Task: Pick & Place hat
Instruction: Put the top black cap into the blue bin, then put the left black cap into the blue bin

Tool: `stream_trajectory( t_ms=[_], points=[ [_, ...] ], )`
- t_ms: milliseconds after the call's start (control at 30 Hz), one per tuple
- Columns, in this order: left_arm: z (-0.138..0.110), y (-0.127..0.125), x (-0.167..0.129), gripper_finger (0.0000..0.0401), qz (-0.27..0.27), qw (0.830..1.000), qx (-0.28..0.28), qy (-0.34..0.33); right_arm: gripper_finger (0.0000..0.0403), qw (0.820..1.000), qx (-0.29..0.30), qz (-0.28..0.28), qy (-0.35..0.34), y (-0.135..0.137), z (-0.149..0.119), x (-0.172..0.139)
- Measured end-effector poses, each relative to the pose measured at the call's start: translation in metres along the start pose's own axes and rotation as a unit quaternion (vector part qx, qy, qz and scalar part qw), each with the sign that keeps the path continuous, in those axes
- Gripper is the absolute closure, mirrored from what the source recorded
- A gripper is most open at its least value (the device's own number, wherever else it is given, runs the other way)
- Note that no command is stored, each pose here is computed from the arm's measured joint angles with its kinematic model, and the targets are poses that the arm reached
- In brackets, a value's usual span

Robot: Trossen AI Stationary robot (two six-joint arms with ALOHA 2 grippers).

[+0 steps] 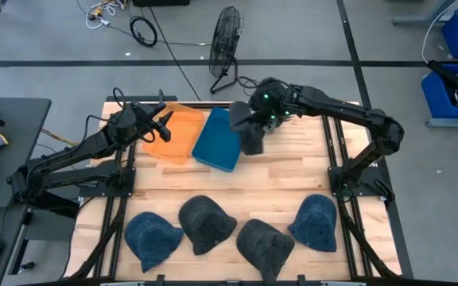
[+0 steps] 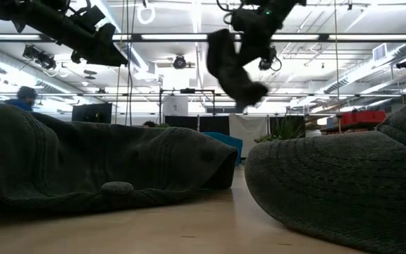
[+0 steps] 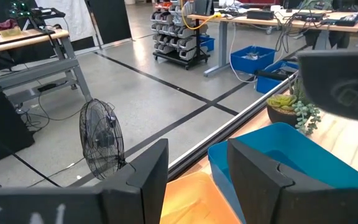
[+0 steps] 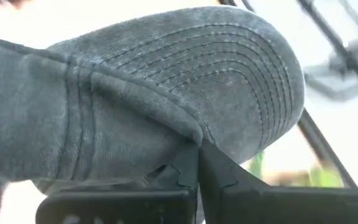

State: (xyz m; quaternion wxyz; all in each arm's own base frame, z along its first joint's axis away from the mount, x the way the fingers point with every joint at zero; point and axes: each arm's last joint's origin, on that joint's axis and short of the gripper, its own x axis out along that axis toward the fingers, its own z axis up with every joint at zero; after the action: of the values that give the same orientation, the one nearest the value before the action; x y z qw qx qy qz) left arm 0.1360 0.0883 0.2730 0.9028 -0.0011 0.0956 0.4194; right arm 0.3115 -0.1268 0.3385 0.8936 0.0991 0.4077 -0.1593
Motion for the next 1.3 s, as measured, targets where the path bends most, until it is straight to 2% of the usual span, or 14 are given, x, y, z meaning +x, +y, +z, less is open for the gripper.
stream_trajectory(
  t_ms=[100,233,367,500,733,967,1300],
  points=[
    [0.0,0.0,0.0,0.0232,0.0,1.0,0.0,0.0,0.0401,0.999,-0.01,-0.004,-0.045,-0.001,0.011,0.019],
    [0.0,0.0,0.0,0.0232,0.0,1.0,0.0,0.0,0.0401,0.998,-0.014,-0.005,-0.064,-0.003,0.018,0.057],
    [0.0,0.0,0.0,0.0232,0.0,1.0,0.0,0.0,0.0401,1.0,0.012,-0.005,-0.024,-0.004,0.009,0.095],
    [0.0,0.0,0.0,0.0232,0.0,1.0,0.0,0.0,0.0401,1.0,0.014,-0.015,0.01,-0.006,0.0,0.118],
    [0.0,0.0,0.0,0.0232,0.0,1.0,0.0,0.0,0.0399,0.993,0.011,-0.101,0.063,-0.014,-0.013,0.132],
    [0.0,0.0,0.0,0.0232,0.0,1.0,0.0,0.0,0.0368,0.993,0.009,-0.101,0.055,-0.016,-0.011,0.132],
    [0.0,0.0,0.0,0.0232,0.0,1.0,-0.001,0.0,0.0274,0.993,-0.029,-0.096,0.06,-0.016,-0.01,0.128]
  ],
)
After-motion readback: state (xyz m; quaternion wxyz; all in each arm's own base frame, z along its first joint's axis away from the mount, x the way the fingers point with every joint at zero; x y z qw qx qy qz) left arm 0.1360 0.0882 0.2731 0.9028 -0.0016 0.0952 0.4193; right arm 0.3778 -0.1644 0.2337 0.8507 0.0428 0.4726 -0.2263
